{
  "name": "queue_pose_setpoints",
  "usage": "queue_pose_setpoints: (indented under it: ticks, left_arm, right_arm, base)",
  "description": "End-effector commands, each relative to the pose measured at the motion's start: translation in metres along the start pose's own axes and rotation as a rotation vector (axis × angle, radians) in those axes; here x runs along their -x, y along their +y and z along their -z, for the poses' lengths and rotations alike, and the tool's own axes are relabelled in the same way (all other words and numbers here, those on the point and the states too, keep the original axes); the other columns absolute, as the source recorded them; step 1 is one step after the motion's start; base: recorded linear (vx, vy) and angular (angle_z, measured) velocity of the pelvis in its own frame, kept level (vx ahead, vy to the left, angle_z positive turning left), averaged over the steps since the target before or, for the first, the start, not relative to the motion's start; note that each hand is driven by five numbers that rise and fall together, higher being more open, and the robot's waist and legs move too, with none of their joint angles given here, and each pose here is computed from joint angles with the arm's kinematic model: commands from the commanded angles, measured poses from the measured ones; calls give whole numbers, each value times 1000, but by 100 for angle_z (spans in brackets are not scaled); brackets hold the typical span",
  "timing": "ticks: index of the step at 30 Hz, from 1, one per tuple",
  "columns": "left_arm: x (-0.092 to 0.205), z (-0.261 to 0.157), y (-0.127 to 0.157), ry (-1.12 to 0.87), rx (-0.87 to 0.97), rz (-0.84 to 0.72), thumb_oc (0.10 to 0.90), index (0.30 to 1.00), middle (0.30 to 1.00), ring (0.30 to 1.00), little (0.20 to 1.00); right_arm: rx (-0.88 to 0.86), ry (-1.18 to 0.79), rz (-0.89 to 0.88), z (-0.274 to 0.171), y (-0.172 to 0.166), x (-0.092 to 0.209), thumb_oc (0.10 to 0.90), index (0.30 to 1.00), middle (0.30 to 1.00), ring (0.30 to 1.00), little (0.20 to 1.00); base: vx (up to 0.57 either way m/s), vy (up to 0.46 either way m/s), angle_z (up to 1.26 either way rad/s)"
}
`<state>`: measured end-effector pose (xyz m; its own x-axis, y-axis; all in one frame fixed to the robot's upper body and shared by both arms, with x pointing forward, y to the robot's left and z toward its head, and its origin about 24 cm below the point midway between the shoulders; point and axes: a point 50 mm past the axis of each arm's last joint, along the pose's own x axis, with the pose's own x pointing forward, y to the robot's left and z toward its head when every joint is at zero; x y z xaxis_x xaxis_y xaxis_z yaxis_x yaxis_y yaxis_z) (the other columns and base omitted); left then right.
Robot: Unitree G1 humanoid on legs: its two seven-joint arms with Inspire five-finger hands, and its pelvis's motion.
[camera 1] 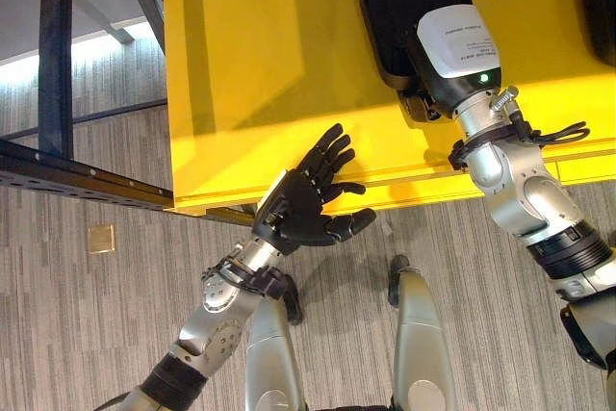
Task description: Move parts from the plastic box to the shelf.
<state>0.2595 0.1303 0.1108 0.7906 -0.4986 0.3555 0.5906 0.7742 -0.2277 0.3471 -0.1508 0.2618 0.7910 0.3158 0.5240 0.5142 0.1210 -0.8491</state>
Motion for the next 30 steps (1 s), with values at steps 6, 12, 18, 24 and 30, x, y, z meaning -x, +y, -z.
queue_pose_setpoints:
  ticks: [6, 12, 18, 24, 30]
  left_arm:
    - [-9, -28, -21, -168, 11, 79, 900, 1000, 1000, 1000, 1000]
    - [-8, -28, -20, -173, 16, 75, 900, 1000, 1000, 1000, 1000]
    - [-8, -28, -20, -184, 22, 71, 900, 1000, 1000, 1000, 1000]
    - [-9, -28, -21, -188, 24, 71, 900, 1000, 1000, 1000, 1000]
    - [-9, -28, -22, -193, 21, 70, 900, 1000, 1000, 1000, 1000]
  right_arm:
    - [60, 46, 226, 15, -48, -7, 400, 300, 300, 300, 300]
    - [72, 41, 213, 15, -44, -4, 400, 300, 300, 300, 300]
    - [48, 82, 222, 18, -39, -1, 400, 300, 300, 300, 300]
    - [41, 102, 224, 16, -32, 2, 400, 300, 300, 300, 300]
    - [24, 163, 228, 21, -28, 3, 400, 300, 300, 300, 300]
  base:
    - [14, 15, -3]
    - [-2, 5, 0]
    - [4, 25, 0]
    - [0, 0, 0]
    - [0, 0, 0]
